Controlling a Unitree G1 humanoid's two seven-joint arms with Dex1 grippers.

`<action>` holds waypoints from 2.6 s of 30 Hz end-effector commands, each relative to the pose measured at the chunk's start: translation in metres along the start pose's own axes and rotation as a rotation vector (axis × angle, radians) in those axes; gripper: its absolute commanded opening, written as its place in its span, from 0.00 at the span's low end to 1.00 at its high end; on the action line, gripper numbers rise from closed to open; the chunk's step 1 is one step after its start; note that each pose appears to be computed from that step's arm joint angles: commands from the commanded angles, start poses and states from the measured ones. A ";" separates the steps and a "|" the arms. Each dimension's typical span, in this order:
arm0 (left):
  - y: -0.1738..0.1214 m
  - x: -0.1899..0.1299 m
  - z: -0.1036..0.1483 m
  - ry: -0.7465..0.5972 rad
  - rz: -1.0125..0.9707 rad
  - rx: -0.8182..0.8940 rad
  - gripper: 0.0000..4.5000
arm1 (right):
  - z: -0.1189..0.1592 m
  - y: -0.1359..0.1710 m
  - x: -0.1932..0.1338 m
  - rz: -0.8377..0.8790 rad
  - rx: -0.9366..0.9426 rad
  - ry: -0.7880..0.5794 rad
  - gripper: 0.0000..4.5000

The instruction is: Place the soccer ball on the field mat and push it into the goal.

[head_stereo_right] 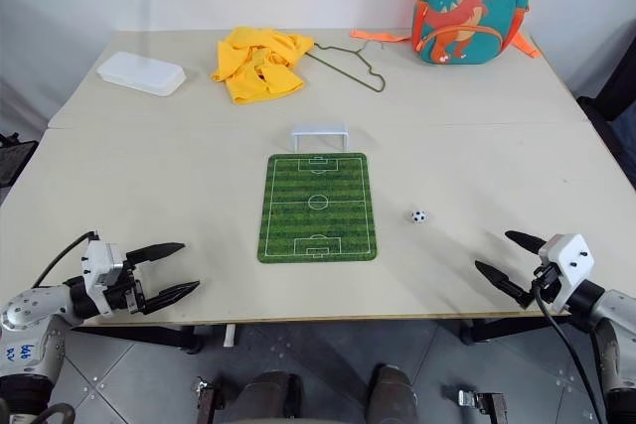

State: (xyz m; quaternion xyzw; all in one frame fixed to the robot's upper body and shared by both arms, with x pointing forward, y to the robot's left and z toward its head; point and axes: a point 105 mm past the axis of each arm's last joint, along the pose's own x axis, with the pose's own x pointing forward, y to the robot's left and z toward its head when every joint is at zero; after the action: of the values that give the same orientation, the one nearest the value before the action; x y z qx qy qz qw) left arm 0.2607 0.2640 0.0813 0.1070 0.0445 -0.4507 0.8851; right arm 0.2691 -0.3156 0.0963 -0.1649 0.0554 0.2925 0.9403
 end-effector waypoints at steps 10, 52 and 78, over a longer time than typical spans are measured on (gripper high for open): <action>0.007 0.008 0.016 -0.037 0.013 0.004 1.00 | 0.012 -0.001 -0.001 0.008 -0.017 0.045 0.98; -0.017 -0.002 0.045 -0.386 -0.214 0.140 1.00 | 0.050 0.020 0.129 0.343 -0.070 0.206 0.98; -0.014 -0.012 0.032 -0.344 -0.243 0.024 1.00 | 0.153 0.114 0.144 0.567 -0.202 0.048 0.18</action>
State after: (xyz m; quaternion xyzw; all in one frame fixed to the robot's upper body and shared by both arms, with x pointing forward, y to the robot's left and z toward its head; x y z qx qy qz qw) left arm 0.2518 0.2614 0.1096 0.0188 -0.0972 -0.5182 0.8495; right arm 0.3330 -0.1154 0.1724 -0.2357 0.0994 0.5228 0.8132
